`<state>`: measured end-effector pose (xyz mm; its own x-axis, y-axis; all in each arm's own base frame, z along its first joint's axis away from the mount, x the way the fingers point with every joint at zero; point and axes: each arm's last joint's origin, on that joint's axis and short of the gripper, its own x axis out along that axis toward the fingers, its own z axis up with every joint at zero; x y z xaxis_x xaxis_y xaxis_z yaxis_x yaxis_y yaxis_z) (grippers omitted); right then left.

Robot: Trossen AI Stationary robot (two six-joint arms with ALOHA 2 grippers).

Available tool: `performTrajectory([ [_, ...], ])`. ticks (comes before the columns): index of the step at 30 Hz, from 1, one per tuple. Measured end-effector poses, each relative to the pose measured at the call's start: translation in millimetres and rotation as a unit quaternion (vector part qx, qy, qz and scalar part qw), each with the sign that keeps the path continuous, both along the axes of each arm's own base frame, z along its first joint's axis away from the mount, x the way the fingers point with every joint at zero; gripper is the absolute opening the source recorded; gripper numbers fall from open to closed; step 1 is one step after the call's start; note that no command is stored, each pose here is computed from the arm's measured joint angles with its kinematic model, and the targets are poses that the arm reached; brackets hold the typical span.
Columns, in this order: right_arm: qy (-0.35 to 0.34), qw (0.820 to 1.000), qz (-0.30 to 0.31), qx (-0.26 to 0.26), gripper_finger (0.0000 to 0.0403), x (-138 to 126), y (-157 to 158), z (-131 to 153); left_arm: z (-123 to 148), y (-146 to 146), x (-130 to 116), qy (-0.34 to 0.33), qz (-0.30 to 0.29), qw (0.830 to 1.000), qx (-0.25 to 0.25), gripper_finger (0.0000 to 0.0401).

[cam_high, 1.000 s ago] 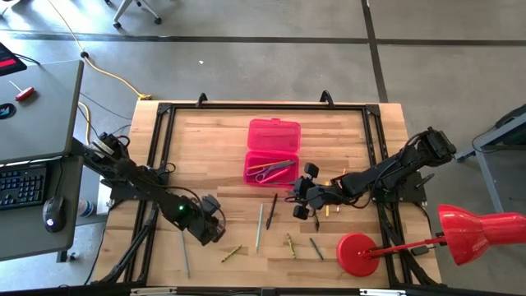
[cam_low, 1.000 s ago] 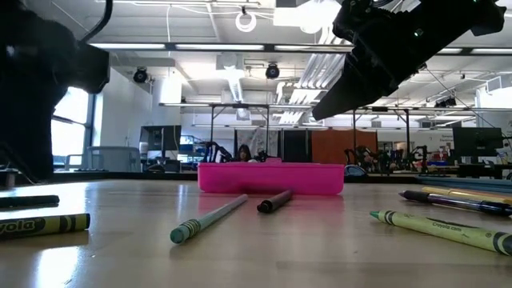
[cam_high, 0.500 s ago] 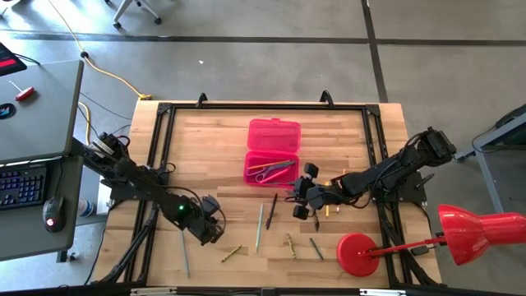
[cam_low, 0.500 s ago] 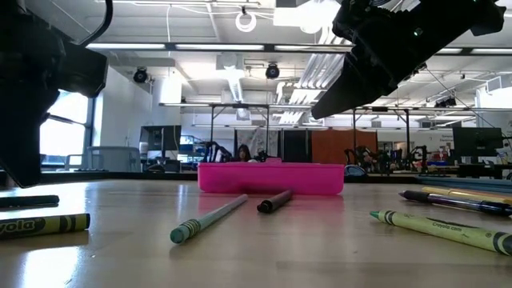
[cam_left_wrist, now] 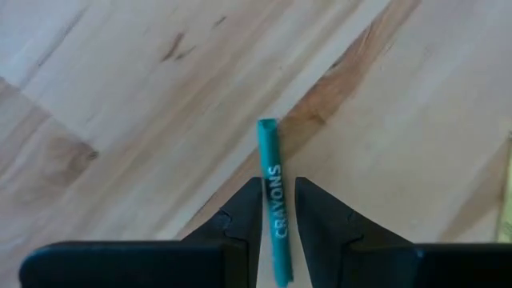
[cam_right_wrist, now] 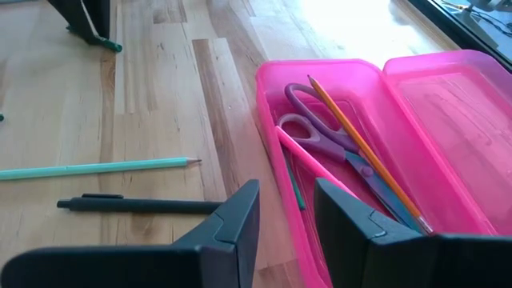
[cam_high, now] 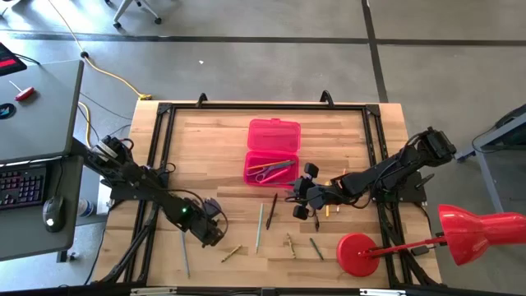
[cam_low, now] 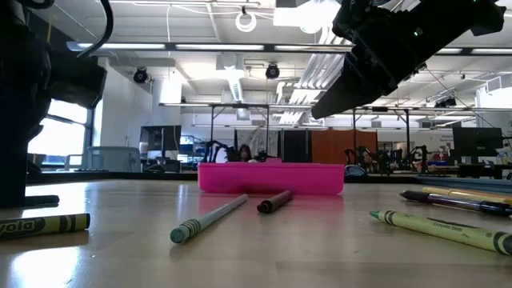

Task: Pick & place school supplies into a supply box
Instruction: Put the left dark green crayon into the pink supply box

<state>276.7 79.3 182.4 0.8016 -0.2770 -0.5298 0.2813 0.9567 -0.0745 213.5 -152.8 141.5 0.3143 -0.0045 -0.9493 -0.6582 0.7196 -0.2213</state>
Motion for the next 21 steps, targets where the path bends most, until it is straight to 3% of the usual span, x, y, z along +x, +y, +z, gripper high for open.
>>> performTrajectory([
  [10,0.003,1.0,0.005,-0.007,0.0098,0.0,0.0,-0.1,-14.3,-0.8,3.8,-0.002,0.012,0.999,0.046,0.01],
  [21,0.006,1.0,0.012,-0.018,0.0098,0.0,0.0,0.0,-7.5,6.1,18.6,-0.056,0.039,0.992,0.102,0.0025],
])
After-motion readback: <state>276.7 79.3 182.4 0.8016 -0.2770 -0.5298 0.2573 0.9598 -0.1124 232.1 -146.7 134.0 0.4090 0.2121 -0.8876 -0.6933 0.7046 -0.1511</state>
